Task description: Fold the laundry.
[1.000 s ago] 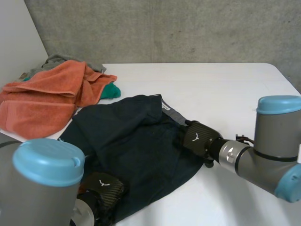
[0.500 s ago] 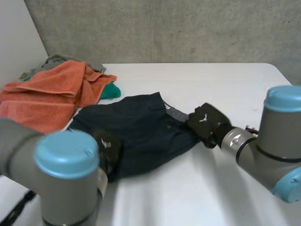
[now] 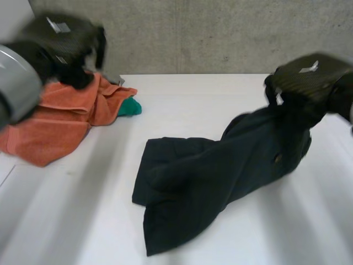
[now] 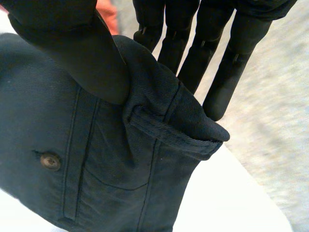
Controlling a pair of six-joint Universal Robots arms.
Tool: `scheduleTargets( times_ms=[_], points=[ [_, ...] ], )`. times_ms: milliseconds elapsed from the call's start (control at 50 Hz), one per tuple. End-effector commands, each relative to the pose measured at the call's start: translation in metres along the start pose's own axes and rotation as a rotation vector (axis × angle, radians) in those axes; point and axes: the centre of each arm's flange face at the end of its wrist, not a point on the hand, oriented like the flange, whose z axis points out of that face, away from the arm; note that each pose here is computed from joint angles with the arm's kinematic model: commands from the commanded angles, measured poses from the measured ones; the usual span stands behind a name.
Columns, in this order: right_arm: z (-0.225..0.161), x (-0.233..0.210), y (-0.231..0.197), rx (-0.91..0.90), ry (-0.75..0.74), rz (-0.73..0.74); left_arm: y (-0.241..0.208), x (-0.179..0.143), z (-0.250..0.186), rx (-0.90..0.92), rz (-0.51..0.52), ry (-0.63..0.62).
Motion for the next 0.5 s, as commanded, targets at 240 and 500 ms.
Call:
scheduleTargets(
  times_ms=[240, 500],
  points=[
    [0.029, -0.023, 0.025, -0.019, 0.015, 0.007, 0.118, 0.108, 0.024, -0.372, -0.290, 0.387],
    [0.001, -0.027, 0.010, 0.056, 0.032, 0.037, 0.139, 0.147, 0.020, -0.458, -0.301, 0.485]
  ],
)
